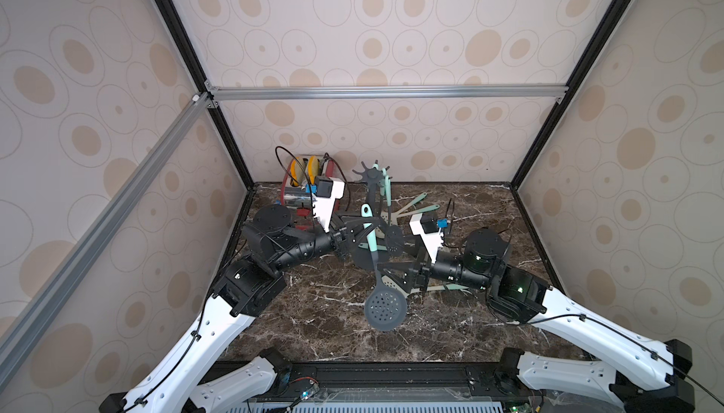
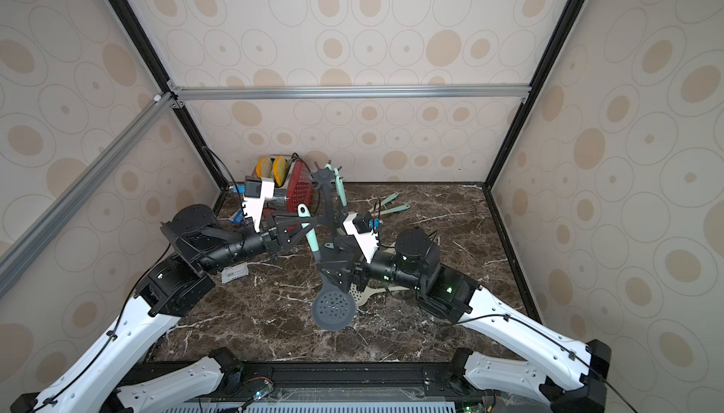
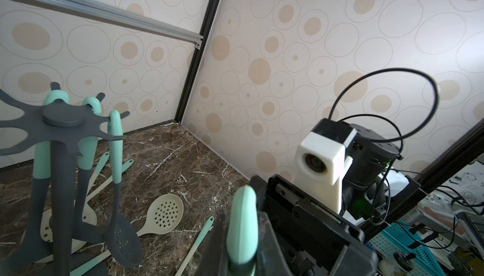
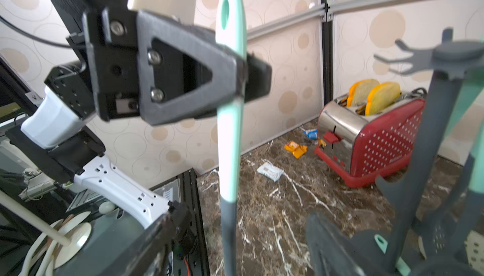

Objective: Hang the skimmer on the kitchen utensil rack
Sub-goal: Pick up the skimmer from the center of the board.

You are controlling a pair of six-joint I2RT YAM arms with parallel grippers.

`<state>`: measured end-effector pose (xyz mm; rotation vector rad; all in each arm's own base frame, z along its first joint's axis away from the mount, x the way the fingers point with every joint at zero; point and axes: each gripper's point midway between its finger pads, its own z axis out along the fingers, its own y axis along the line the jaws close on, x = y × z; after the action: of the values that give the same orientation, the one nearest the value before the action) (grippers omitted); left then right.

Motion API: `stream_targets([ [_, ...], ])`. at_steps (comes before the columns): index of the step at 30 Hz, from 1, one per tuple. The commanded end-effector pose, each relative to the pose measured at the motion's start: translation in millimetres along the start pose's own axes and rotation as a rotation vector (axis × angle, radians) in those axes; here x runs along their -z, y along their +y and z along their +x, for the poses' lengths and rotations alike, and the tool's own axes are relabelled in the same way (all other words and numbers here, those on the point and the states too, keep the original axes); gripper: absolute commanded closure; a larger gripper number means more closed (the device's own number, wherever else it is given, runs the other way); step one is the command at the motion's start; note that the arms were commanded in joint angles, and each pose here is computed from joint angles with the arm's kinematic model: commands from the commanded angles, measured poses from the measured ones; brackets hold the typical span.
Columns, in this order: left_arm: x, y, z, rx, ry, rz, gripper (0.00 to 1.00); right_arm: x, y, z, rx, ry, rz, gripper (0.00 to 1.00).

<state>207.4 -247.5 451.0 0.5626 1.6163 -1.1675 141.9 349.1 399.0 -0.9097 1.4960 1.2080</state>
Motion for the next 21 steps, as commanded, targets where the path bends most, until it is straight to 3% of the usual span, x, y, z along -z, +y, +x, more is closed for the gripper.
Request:
stream_targets([
  [1, 3.6, -5.5, -6.5, -0.025, -0.030, 0.021, 1.00, -10.1, 3.1, -16.5, -0.021, -0.051, -0.019, 0.22],
  [5, 5.7, 3.5, -5.4, -0.021, -0.032, -0.033, 1.00, -15.6, -6.0, -18.5, -0.021, -0.036, 0.040, 0.26],
  [12, 4.3, 16.0, -3.5, 0.004, -0.041, -0.092, 1.00, -20.0, -36.7, -10.6, 0.101, 0.001, 0.247, 0.38],
  [21, 0.2, 14.1, -4.4, 0.018, -0.048, -0.066, 1.00, -37.0, -16.5, -12.6, 0.093, -0.010, 0.112, 0.41],
])
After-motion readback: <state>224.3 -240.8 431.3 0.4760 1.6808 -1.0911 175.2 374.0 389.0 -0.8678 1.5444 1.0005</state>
